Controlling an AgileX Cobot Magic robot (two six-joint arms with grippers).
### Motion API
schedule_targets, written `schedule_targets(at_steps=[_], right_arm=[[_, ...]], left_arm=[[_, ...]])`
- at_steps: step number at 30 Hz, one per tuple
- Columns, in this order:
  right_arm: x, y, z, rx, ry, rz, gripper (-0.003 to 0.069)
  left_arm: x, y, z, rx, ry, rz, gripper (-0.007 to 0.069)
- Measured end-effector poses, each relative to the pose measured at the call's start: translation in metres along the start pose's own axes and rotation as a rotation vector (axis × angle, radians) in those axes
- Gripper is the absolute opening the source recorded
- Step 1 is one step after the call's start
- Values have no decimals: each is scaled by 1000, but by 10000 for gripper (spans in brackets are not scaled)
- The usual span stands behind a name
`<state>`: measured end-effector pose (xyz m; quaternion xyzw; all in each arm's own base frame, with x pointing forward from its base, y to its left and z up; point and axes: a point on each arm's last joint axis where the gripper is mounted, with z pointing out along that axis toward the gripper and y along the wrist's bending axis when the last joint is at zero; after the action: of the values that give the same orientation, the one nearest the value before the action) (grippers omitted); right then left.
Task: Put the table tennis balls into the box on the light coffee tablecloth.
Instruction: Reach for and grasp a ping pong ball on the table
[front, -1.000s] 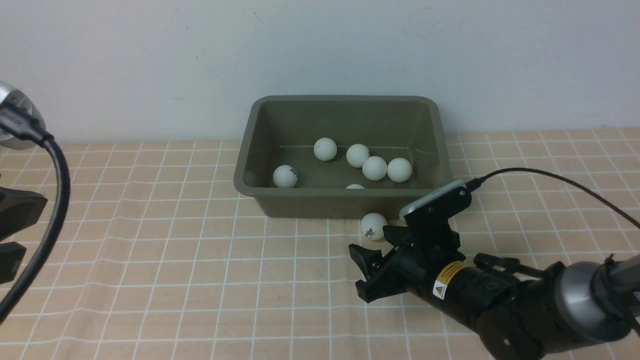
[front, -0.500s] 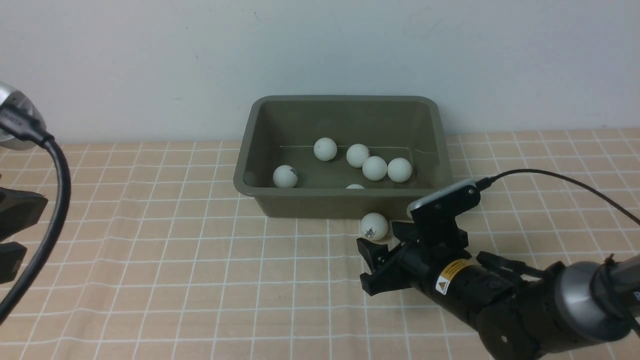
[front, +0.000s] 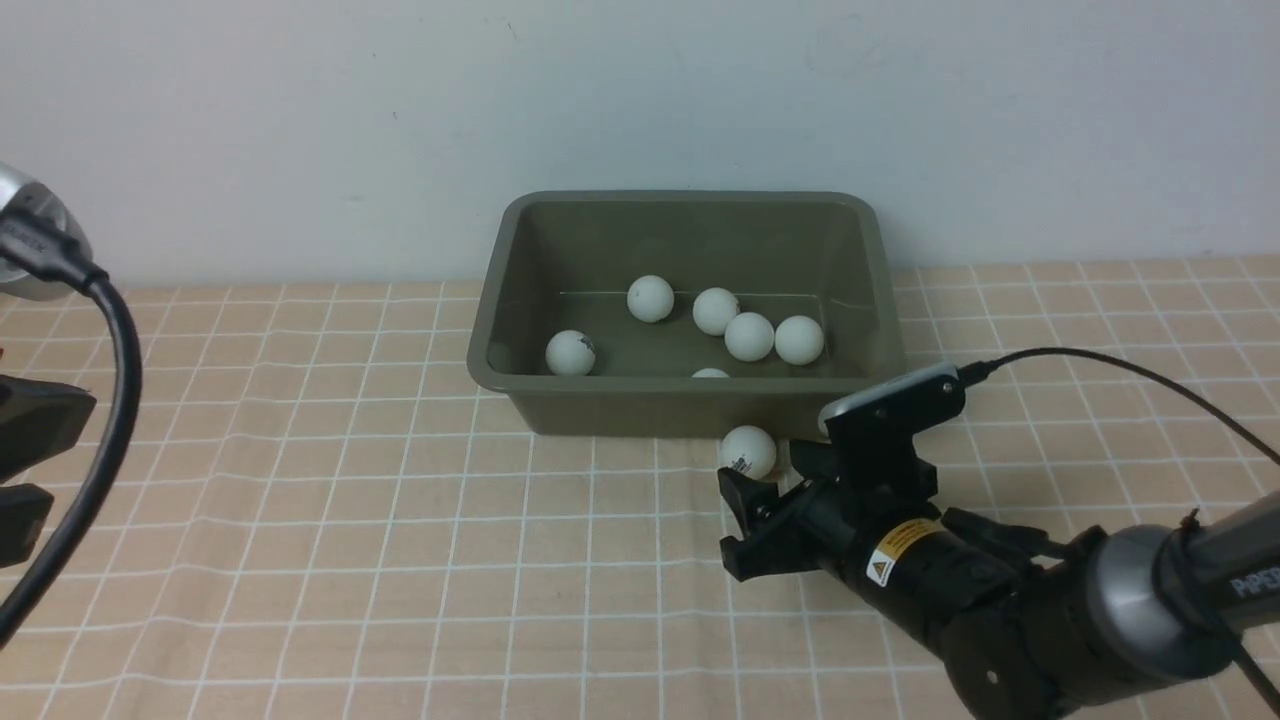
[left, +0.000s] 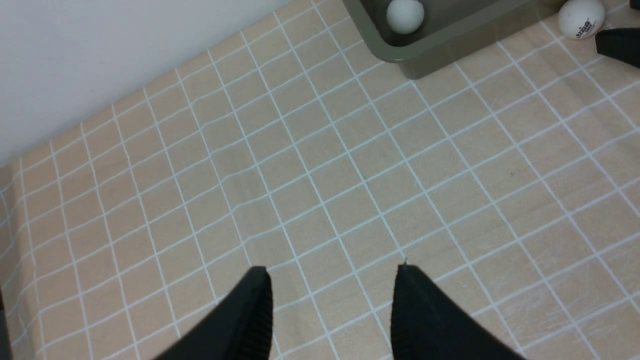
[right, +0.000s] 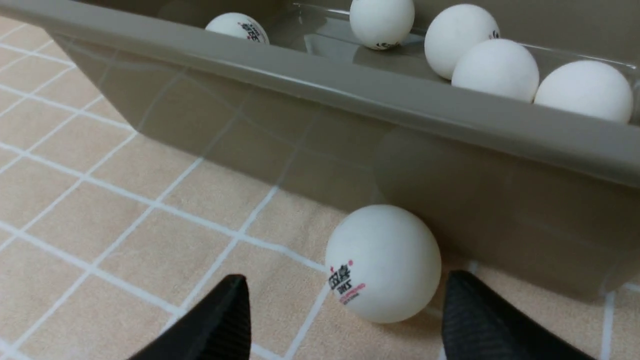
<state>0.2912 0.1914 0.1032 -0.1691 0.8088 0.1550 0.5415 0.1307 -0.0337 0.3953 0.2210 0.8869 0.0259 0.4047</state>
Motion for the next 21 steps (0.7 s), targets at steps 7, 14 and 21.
schedule_targets(at_steps=[7, 14, 21], right_arm=[[1, 2, 14, -2, -1, 5, 468], [6, 0, 17, 13, 12, 14, 468], [5, -2, 17, 34, -4, 30, 468]], left_arm=[[0, 0, 0, 1, 0, 0, 266], [0, 0, 0, 1, 0, 0, 266], [0, 0, 0, 2, 0, -1, 266]])
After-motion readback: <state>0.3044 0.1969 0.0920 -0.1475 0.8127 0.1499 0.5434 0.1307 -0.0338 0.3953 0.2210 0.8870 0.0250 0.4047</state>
